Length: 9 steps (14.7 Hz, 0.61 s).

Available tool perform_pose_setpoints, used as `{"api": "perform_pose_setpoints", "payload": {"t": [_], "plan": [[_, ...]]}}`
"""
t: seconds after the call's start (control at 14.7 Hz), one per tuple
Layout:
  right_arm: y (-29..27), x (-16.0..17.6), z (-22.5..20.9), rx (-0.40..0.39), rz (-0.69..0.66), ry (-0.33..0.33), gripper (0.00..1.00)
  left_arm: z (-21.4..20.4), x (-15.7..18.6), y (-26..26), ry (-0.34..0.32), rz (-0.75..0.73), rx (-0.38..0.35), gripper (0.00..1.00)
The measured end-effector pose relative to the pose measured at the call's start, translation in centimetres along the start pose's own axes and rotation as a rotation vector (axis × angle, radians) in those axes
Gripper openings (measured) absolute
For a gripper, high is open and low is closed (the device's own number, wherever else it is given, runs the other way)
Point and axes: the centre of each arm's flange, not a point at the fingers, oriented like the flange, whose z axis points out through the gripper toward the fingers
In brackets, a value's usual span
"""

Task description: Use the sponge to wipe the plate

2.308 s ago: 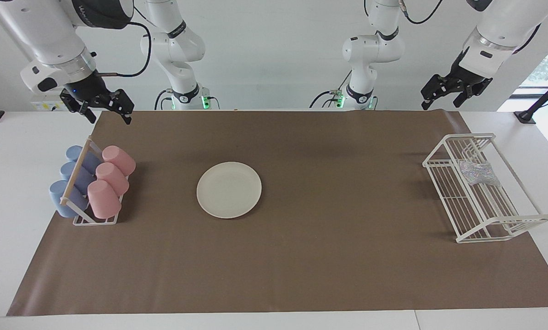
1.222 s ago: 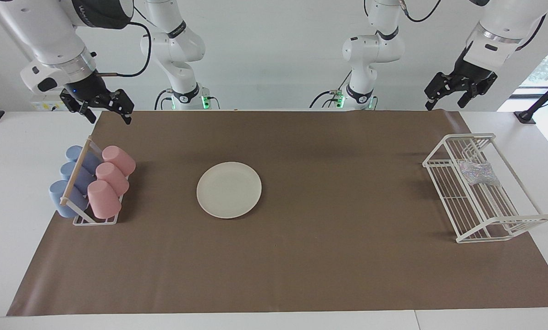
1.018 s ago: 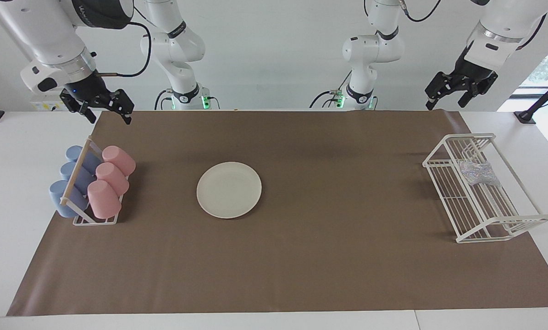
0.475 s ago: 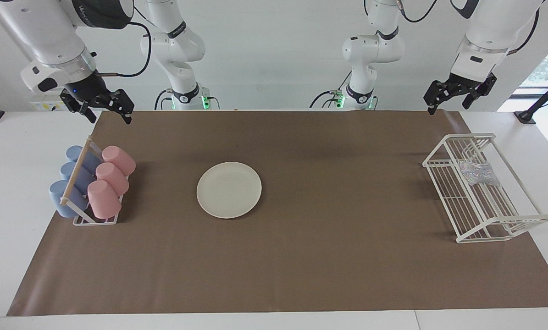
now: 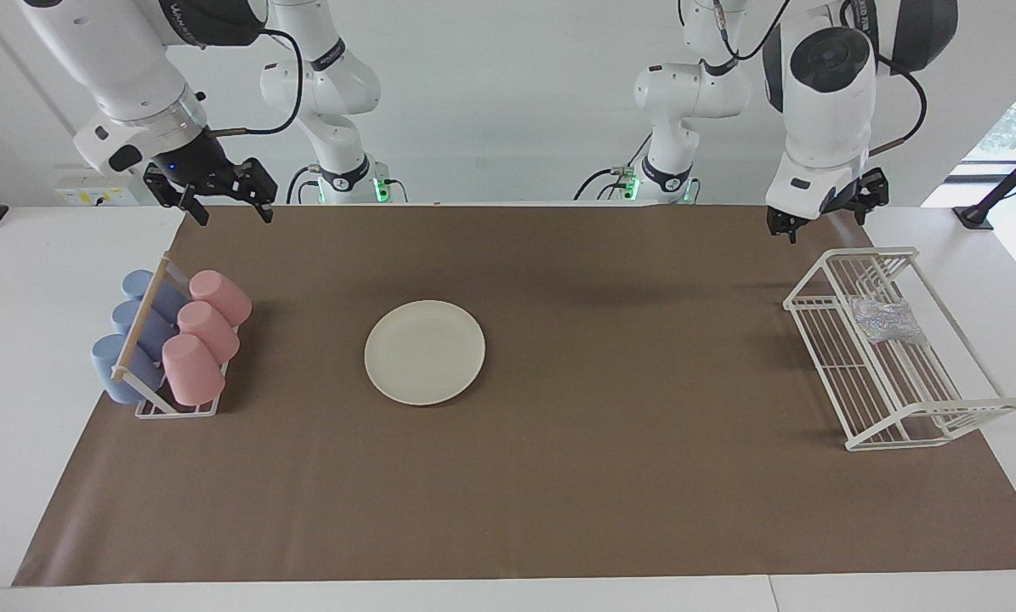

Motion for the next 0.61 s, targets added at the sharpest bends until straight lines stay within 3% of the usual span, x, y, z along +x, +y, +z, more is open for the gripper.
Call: {"api": "perform_pose_setpoints", "payload": {"t": [0.14,0.41,0.61], "plan": [[0.0,0.0,0.0,0.001,0.001,0.000,1.00,2.0,2.1,3.2,-0.008,0.004,0.113,1.00],[0.2,0.0,0.0,0.001,0.003,0.000,1.00,6.4,5.4,6.4,-0.024,0.035,0.267,1.00],[0.2,-0.8,0.5,0.003,0.003,-0.066,1.00,8.9,6.5,7.0,-0.032,0.076,0.385,1.00]]}}
